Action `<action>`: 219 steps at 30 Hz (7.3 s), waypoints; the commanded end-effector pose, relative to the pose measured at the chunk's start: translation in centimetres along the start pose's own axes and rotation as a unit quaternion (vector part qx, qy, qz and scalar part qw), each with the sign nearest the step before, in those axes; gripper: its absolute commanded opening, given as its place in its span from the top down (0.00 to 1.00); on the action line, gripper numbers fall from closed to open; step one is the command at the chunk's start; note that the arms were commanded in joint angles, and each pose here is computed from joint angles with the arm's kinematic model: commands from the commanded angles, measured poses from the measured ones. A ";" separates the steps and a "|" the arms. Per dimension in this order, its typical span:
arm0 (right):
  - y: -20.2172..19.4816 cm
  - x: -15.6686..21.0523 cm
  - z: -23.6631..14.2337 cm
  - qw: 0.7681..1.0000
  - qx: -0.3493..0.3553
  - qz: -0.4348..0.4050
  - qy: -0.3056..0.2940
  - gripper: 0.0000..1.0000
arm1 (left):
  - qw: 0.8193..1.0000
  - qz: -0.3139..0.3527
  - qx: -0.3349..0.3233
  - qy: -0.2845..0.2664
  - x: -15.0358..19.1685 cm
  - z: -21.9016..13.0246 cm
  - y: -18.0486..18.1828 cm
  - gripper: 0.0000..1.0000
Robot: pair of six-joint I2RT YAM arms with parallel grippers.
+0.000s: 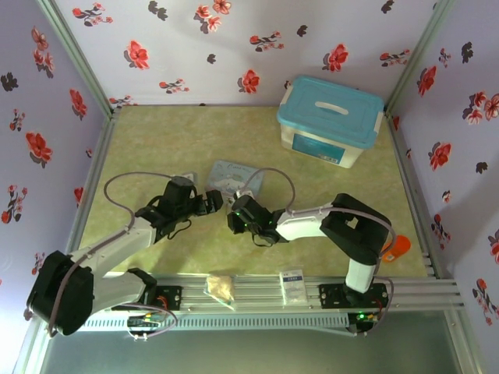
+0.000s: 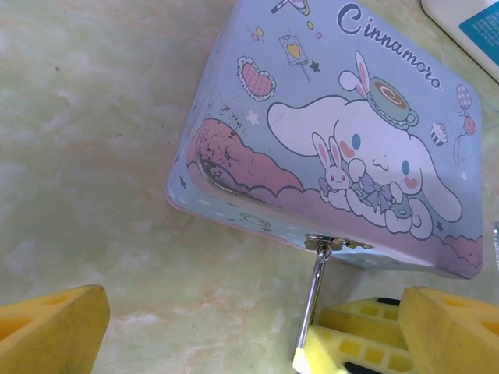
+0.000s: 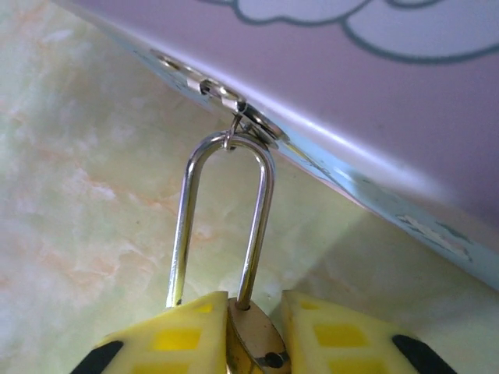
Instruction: Unlock the padlock with the key
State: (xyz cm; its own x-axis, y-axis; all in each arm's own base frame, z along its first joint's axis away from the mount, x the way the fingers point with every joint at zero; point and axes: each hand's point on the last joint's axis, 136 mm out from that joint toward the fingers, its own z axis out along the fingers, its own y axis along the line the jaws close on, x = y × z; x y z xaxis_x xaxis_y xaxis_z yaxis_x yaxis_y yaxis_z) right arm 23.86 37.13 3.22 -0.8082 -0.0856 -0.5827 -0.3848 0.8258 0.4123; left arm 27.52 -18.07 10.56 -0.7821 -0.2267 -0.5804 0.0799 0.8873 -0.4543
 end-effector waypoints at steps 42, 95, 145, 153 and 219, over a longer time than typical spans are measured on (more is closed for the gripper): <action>-6.3 0.5 -0.2 0.913 -0.099 0.372 -0.130 1.00 | 0.987 0.116 -0.114 0.008 -2.3 7.1 0.9 0.32; -9.7 -7.0 -3.2 0.875 -0.082 0.378 -0.290 1.00 | 0.979 0.139 -0.141 0.039 0.3 8.5 3.4 0.47; -17.9 3.7 -8.9 0.943 0.063 0.314 0.089 1.00 | 0.991 0.094 -0.089 -0.039 -8.7 6.6 1.2 0.32; -19.4 4.2 -10.9 0.945 0.085 0.269 0.167 0.99 | 0.993 0.082 -0.060 -0.061 -9.7 4.2 -0.3 0.23; -36.9 -12.2 -19.6 0.872 0.374 0.040 -0.313 0.01 | 0.906 0.127 -0.280 -0.291 -13.7 -1.1 20.6 0.00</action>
State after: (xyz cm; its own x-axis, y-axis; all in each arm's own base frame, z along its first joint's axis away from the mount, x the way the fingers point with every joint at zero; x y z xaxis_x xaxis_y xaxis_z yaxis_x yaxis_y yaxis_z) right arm 38.12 -3.20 6.96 -0.3948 0.1168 -0.9113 0.2568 0.9664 0.0125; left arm 38.81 3.86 8.92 -0.3502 -0.0346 -0.9360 -0.2359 0.9704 0.0523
